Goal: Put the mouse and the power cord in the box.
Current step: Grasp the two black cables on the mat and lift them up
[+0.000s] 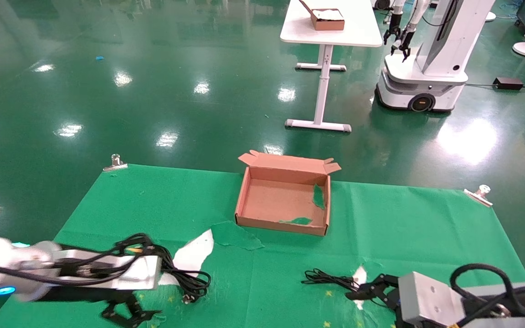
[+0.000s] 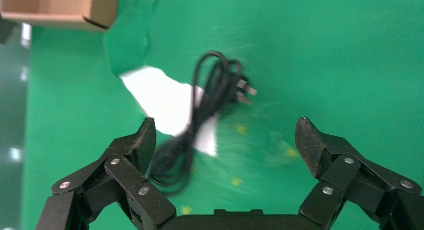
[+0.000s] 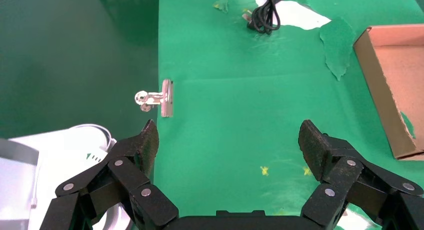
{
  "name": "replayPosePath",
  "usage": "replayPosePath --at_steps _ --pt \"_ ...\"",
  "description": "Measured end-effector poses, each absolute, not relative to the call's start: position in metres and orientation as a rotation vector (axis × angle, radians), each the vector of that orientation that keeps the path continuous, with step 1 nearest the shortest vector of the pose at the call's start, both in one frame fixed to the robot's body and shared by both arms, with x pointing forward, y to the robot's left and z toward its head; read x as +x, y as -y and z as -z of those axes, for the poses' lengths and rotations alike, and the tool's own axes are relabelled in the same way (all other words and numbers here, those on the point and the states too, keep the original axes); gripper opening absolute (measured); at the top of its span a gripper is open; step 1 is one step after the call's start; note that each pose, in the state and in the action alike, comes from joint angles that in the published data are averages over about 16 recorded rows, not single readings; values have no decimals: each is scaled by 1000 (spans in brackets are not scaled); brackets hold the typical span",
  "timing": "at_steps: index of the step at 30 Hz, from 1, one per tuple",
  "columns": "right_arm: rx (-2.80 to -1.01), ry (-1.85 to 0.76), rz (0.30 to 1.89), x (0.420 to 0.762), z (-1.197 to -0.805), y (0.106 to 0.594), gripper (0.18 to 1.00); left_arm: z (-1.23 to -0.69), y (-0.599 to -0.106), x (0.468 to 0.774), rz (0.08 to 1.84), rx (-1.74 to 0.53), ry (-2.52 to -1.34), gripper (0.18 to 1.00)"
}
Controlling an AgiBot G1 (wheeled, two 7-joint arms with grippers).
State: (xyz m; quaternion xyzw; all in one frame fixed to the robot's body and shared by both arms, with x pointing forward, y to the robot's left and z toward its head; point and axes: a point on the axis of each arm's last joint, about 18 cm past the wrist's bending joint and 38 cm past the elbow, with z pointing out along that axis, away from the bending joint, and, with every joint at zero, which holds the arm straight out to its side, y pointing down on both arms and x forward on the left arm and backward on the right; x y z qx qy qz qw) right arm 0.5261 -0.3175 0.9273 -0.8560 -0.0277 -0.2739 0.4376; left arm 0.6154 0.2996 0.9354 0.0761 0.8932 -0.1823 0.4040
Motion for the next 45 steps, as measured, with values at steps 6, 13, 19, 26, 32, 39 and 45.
replayPosePath --at_steps 6,13,19,26,32,39,45 --pt "-2120 48 691 524 -929 323 1001 -927 -283 649 346 203 -2211 1000" --pt "-2121 32 700 521 -929 330 1001 -913 -273 684 237 215 -2170 1000" --pt "-2121 22 702 520 -928 333 1001 -908 -270 703 172 224 -2145 1000" --pt "-2123 15 699 519 -928 334 1001 -903 -270 717 122 229 -2125 1000" --pt "-2137 8 695 520 -925 335 1001 -899 -272 724 99 220 -2118 1000" --pt "-2219 0 727 532 -915 335 1001 -897 -274 730 82 204 -2113 1000" --pt "-2344 -9 793 564 -905 329 1001 -897 -275 733 80 198 -2113 1000"
